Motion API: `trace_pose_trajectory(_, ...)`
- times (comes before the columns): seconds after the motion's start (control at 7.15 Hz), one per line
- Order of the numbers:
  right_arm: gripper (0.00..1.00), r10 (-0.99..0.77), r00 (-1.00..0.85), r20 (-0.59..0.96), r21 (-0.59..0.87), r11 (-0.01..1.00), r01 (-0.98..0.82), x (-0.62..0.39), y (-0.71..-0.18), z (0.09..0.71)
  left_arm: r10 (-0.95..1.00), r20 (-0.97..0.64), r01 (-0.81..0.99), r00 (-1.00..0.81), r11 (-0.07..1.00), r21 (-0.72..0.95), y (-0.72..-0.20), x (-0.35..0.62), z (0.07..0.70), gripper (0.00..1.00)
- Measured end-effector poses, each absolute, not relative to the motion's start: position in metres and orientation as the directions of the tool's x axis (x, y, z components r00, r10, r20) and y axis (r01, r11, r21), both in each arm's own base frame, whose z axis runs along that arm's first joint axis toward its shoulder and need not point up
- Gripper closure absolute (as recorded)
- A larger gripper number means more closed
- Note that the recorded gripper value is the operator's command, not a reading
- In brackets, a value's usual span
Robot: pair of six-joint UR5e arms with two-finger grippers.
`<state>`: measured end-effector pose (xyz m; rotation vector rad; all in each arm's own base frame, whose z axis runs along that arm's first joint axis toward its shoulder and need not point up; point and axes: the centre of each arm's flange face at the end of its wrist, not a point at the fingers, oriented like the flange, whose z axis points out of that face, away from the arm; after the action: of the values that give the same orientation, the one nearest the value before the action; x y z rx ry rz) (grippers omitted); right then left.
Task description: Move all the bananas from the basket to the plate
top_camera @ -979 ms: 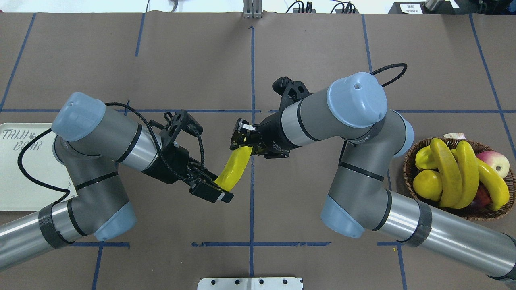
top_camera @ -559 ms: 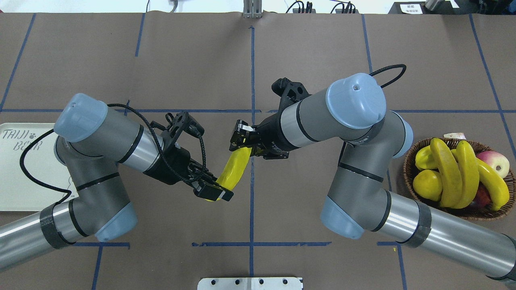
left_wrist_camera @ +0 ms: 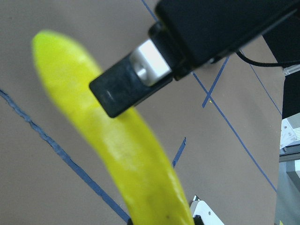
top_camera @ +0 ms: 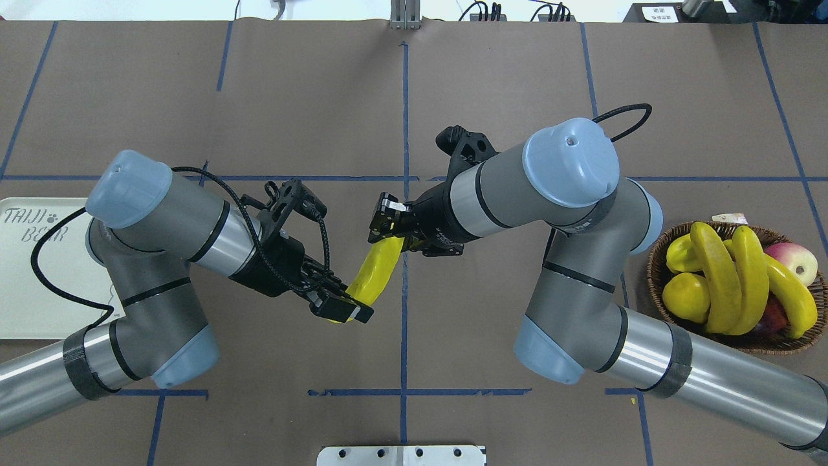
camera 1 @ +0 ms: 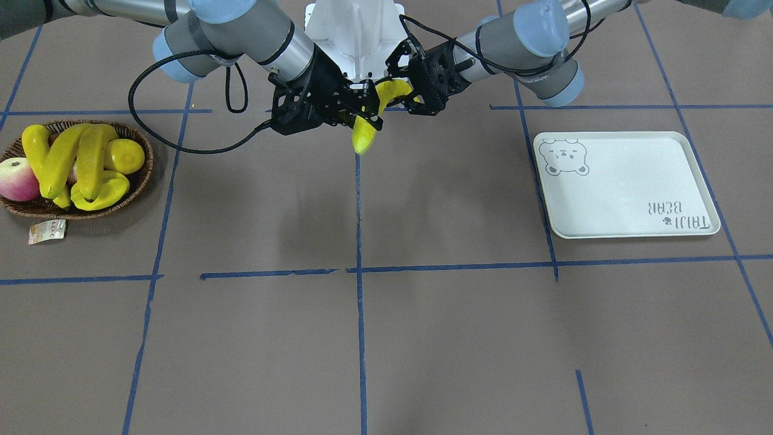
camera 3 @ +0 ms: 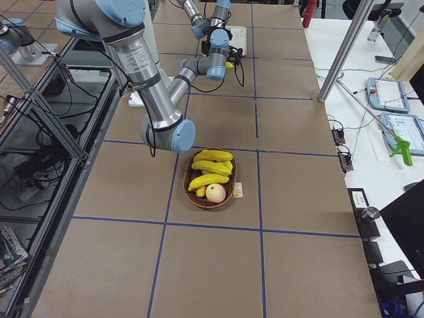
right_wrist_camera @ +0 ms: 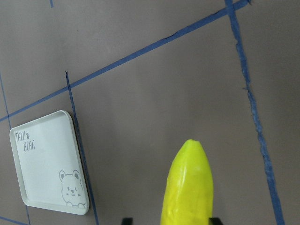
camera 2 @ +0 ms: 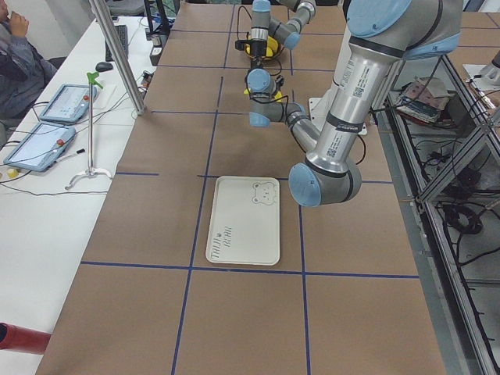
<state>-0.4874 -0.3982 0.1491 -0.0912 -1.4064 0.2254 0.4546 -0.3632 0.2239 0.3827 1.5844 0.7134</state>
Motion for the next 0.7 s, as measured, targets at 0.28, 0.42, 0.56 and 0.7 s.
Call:
trace_pose_trajectory(0.28, 0.0, 0.209, 0.145, 0.967, -0.195, 0.975, -0.106, -0.4872, -0.3986, 0.1484, 0.622, -0.769, -0.161, -0.151, 0.752, 0.64, -0.3633, 0.454, 0.2238, 1.0)
trace_pose_trajectory(0.42, 0.0, 0.209, 0.143, 0.967, -0.194, 0.975, -0.11, -0.487, -0.399, 0.1478, 0.621, -0.769, -0.161, -0.149, 0.752, 0.639, -0.3633, 0.4537, 0.2245, 1.0)
trace_pose_trajectory(0.56, 0.0, 0.209, 0.141, 0.968, -0.194, 0.974, -0.114, -0.486, -0.3996, 0.1471, 0.619, -0.772, -0.161, -0.146, 0.755, 0.636, -0.3643, 0.4527, 0.226, 1.0)
trace_pose_trajectory(0.7, 0.0, 0.209, 0.139, 0.968, -0.194, 0.974, -0.117, -0.4843, -0.4007, 0.1468, 0.612, -0.779, -0.161, -0.137, 0.762, 0.627, -0.3664, 0.4507, 0.2284, 1.0)
